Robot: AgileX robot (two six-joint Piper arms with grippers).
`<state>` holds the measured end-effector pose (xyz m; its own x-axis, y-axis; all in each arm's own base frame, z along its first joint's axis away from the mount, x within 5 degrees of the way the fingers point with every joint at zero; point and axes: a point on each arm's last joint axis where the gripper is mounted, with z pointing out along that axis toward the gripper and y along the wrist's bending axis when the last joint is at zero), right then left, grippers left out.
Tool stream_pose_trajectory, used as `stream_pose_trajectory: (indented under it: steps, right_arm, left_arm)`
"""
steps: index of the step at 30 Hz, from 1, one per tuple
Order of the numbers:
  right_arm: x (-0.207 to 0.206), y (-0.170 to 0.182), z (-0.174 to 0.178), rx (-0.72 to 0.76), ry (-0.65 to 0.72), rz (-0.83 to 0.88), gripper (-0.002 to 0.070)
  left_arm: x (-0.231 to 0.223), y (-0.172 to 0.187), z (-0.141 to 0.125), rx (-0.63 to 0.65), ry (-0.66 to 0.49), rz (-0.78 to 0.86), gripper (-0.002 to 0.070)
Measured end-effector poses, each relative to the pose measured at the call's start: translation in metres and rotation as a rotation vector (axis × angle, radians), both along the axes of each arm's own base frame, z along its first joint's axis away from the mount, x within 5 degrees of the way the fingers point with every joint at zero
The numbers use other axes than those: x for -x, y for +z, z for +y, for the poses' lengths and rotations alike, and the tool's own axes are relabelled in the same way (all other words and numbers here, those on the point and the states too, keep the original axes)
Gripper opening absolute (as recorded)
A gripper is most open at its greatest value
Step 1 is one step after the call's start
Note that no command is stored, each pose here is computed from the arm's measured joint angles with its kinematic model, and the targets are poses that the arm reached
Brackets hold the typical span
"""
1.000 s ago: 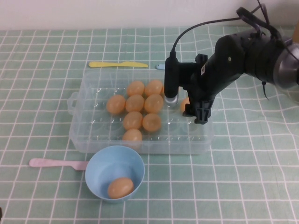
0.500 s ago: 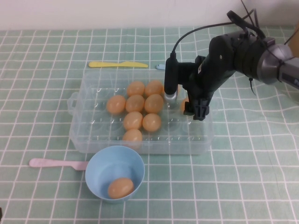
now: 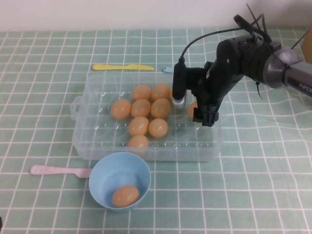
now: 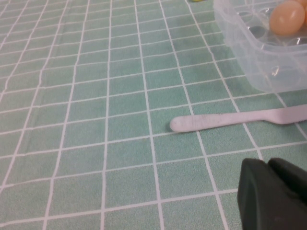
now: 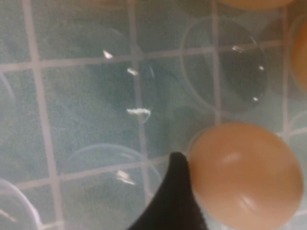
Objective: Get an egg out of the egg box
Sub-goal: Pick up the egg from the plastic box
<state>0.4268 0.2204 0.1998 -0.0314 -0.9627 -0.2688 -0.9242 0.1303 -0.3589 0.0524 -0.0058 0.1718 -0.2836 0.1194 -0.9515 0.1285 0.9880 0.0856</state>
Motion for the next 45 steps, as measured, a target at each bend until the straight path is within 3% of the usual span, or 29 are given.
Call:
stream_pose_trajectory:
  steps: [23,31,37,40,45]
  right_arm:
    - [-0.005,-0.005,-0.003,-0.004,-0.012,0.000,0.0531]
    - [-0.004,-0.005,-0.003,0.001,-0.010,0.013,0.0401]
    - [-0.002,-0.005,-0.003,-0.006,-0.013,0.036,0.0401]
    - [0.003,0.008,-0.003,-0.042,-0.040,0.054,0.0400]
    - [0.023,0.059,0.002,-0.188,-0.197,0.065,0.0400]
  left_arm:
    - [0.000,0.000,0.000,0.000,0.000,0.000,-0.0004]
    - [0.000,0.000,0.000,0.000,0.000,0.000,-0.0004]
    - [0.000,0.000,0.000,0.000,0.000,0.000,-0.0004]
    - [0.000,0.000,0.000,0.000,0.000,0.000,-0.0004]
    - [0.000,0.000,0.000,0.000,0.000,0.000,-0.0004]
